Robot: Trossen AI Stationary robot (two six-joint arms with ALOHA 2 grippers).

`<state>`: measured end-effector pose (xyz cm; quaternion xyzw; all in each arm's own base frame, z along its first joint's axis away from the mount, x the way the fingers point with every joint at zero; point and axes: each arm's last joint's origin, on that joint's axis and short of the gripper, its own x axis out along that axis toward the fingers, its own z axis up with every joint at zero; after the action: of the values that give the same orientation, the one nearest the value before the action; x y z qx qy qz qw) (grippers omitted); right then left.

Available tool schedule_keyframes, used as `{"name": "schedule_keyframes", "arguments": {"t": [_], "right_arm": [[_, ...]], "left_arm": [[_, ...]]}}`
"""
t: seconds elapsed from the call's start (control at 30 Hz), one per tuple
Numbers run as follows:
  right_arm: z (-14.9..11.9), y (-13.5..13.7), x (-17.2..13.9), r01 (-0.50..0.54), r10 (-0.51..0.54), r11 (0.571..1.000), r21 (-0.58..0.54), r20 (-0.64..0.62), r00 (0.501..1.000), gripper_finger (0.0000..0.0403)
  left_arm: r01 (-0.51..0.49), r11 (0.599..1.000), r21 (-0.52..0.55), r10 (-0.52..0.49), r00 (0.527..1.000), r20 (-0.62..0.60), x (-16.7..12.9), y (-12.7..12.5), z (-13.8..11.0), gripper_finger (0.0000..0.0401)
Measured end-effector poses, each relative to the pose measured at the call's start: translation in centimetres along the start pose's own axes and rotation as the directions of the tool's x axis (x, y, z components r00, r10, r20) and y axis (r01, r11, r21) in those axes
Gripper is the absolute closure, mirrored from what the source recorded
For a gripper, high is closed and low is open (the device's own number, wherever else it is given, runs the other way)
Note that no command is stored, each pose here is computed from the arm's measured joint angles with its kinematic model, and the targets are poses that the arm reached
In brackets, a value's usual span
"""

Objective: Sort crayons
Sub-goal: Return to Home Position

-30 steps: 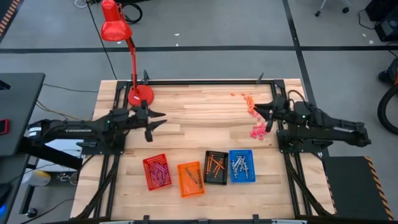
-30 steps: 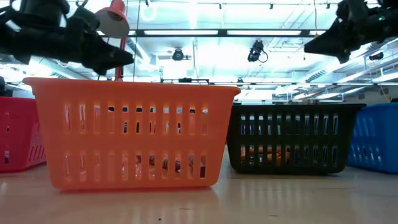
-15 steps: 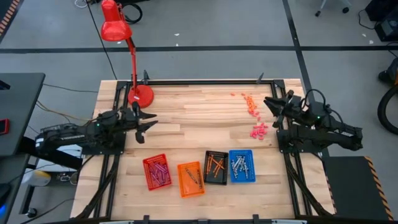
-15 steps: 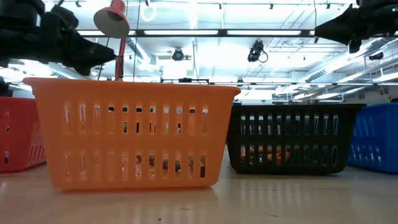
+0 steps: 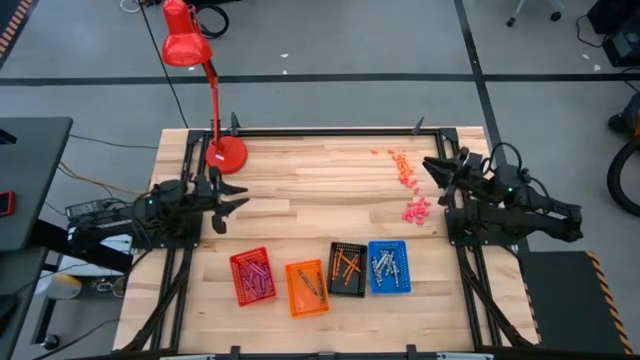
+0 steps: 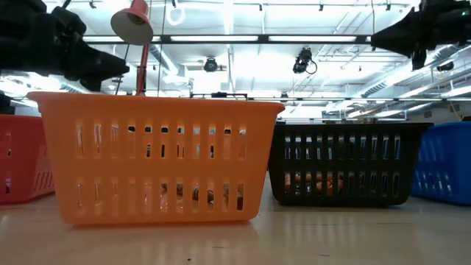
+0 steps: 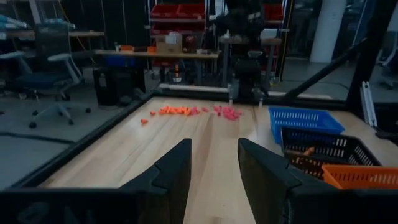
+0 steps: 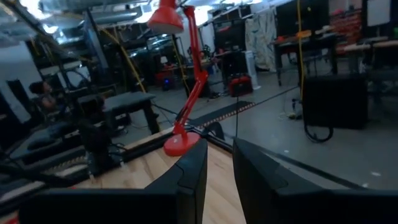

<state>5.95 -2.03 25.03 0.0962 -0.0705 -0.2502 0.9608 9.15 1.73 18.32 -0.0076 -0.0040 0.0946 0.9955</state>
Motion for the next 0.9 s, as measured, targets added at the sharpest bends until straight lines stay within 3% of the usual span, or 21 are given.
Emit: {"name": "schedule_keyframes", "arguments": {"t": [0.3, 0.5, 0.7, 0.9], "right_arm": [[-2.7, -0.3, 1.0, 0.047, -0.045, 0.994, 0.098, -0.023, 0.999, 0.0321], [-5.3, -0.7, 1.6, 0.109, -0.097, 0.98, 0.164, -0.077, 0.992, 0.0321], [-7.7, -0.9, 2.0, 0.129, -0.094, 0.954, 0.269, -0.14, 0.986, 0.032], [-7.8, -0.9, 2.0, 0.119, -0.08, 0.95, 0.288, -0.144, 0.986, 0.032]], "left_arm": [[0.002, 1.0, 0.002, -0.002, 0.997, 0.075, 0.0, 0.0, 0.7, 0.0259], [0.007, 0.998, -0.067, -0.002, 0.997, 0.072, 0.0, 0.0, 0.7, 0.0259], [0.003, 1.0, -0.019, -0.002, 0.997, 0.071, 0.0, 0.0, 0.7, 0.0259], [0.003, 1.0, -0.018, -0.002, 0.997, 0.071, 0.0, 0.0, 0.7, 0.0259]]}}
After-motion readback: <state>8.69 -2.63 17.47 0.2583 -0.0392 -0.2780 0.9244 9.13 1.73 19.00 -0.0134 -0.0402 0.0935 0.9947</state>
